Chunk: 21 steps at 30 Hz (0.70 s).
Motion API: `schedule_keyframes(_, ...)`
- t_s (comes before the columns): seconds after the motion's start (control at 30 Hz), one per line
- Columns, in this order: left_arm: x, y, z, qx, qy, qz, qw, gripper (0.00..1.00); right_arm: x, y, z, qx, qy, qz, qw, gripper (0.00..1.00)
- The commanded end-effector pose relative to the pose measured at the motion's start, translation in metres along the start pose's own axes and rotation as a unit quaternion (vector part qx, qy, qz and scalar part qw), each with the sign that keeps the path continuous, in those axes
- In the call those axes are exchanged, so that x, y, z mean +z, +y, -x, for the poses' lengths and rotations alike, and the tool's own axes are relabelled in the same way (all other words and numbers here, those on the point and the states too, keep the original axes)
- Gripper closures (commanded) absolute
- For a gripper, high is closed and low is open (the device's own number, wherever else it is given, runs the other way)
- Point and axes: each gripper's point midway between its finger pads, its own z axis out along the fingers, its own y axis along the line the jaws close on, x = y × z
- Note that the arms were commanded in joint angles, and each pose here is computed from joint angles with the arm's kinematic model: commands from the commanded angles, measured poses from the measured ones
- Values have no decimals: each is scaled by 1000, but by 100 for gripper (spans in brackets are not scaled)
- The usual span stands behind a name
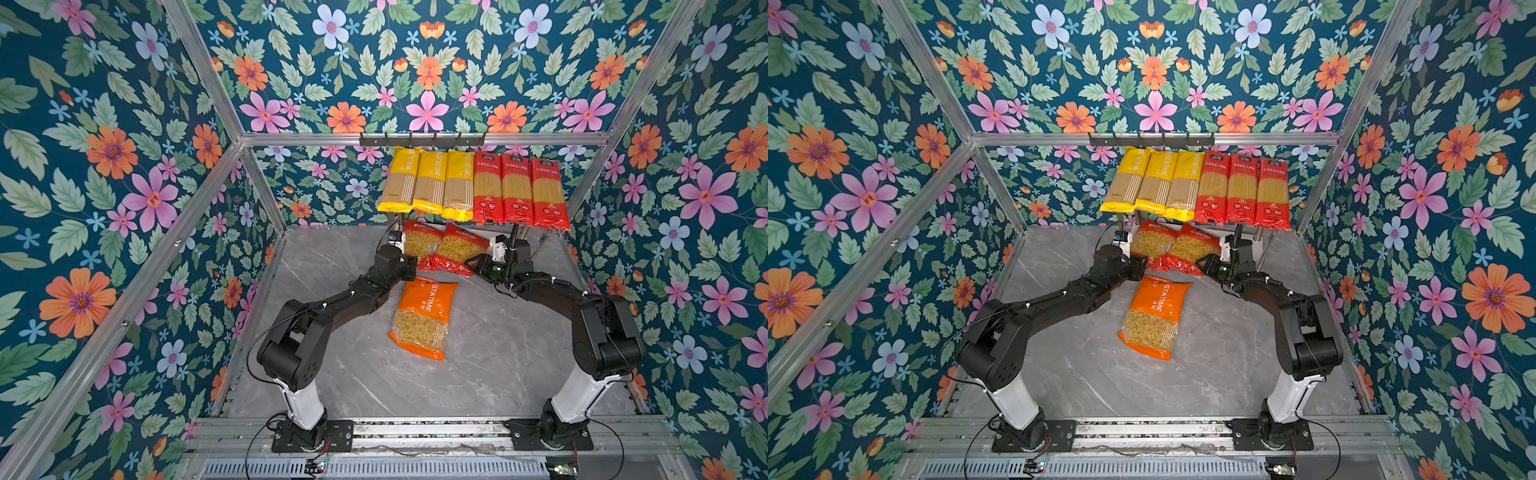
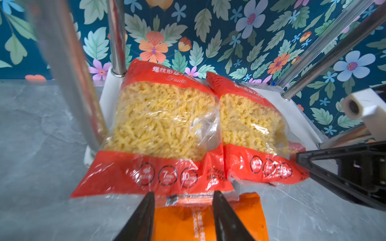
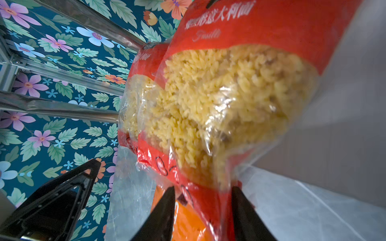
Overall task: Arrange pasta packages on shelves
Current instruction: Place the pasta bag on the shelf, then pick up the pasta bag from the center of the table.
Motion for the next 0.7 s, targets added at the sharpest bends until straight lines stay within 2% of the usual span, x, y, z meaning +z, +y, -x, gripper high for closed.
schedule_keyframes(0.0, -9, 4, -11, -24, 24, -8, 999, 45, -11, -7, -15, 44, 10, -16, 999, 50)
schedule_keyframes(0.23, -29, 29, -61, -77, 82, -4, 994, 37, -37, 1, -70, 53, 22, -60, 996, 47)
schedule_keyframes(0.4, -38, 31, -102, -130, 131, -40, 982, 33, -42, -4, -119, 56, 49, -127, 989, 37)
schedule_keyframes(0.47, -38, 29, -118, -145, 149, -51, 977, 32, -38, 0, -138, 48, 67, -135, 987, 31)
schedule_keyframes(0.67, -31, 32, -137, -157, 160, -55, 973, 32, -9, 5, -167, 49, 117, -116, 985, 30)
